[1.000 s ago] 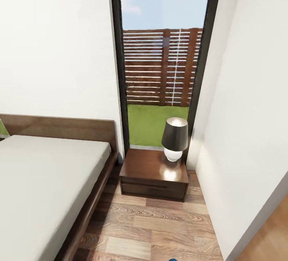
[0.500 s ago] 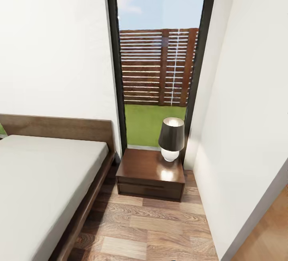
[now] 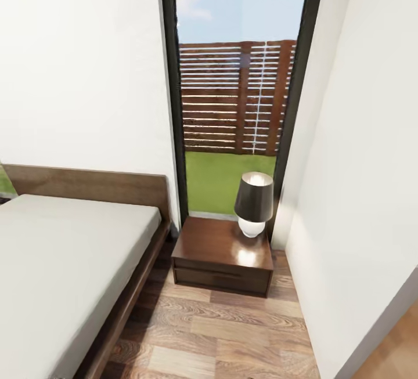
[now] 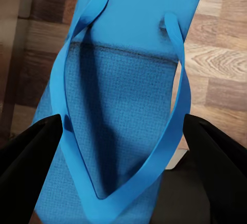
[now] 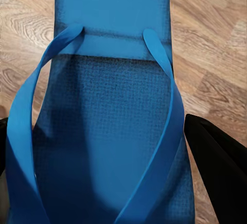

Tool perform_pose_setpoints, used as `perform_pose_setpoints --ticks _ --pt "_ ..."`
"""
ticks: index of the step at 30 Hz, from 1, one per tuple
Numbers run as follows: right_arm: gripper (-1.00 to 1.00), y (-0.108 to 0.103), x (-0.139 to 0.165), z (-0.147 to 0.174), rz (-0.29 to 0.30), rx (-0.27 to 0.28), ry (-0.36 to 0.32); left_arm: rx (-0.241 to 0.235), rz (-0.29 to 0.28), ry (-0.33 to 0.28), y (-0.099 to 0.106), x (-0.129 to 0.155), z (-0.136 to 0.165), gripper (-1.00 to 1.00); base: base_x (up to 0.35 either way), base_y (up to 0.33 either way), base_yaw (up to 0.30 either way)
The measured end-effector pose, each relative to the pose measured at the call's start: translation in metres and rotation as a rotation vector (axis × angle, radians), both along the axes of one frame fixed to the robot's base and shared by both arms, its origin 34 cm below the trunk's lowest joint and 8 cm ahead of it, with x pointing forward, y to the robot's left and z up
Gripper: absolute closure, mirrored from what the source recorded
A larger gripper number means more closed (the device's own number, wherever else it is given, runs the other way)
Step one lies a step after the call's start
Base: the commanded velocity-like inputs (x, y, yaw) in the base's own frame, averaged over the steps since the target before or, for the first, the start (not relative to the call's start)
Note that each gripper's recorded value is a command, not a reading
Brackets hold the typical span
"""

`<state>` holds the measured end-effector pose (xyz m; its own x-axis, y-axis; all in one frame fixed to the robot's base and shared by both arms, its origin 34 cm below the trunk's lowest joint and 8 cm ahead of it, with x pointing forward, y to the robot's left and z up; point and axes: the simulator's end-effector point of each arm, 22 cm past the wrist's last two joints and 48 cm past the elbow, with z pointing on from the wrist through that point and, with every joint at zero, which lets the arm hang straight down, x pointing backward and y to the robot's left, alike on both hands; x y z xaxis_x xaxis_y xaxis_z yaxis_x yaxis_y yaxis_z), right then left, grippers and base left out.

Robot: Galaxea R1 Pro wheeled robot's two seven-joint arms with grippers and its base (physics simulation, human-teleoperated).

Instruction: In the bedroom, move the book from the bed onto either nightstand, and place the two sandals side by side next to the bed.

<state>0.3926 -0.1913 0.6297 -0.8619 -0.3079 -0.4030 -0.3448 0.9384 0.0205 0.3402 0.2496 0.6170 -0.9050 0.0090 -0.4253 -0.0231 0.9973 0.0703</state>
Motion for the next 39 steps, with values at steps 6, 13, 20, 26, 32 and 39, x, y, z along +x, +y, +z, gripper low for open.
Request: perform_pose_setpoints --ticks 6,13,20,26,32,39 --pt "1.0 0.001 0.0 0.0 0.0 0.001 0.0 -0.001 -0.001 0.0 -0.0004 0.0 0.0 1.0 0.109 -0.108 0.239" --pt "1.0 0.0012 0.0 0.0 0.0 0.001 0.0 -0.002 -0.001 0.0 -0.0008 0.0 -0.0001 1.0 0.062 -0.164 0.269" --pt "1.0 0.0013 0.0001 0.0 0.0 0.001 0.0 -0.002 -0.002 0.0 -0.001 0.0 -0.0001 1.0 0.009 -0.214 0.276" --pt "1.0 0.0013 0.0001 0.0 0.0 0.001 0.0 -0.002 -0.002 0.0 -0.0009 0.0 -0.0001 1.0 0.001 -0.263 0.278" --pt "1.0 0.0013 0.0 0.0 0.0 0.001 0.0 -0.002 -0.001 -0.001 -0.0009 0.0003 0.0 1.0 0.0 -0.144 0.279" --pt "1.0 0.0023 0.0 0.0 0.001 0.003 0.0 -0.002 -0.001 -0.002 -0.0008 0.0005 0.0001 1.0 0.0 -0.021 0.279"
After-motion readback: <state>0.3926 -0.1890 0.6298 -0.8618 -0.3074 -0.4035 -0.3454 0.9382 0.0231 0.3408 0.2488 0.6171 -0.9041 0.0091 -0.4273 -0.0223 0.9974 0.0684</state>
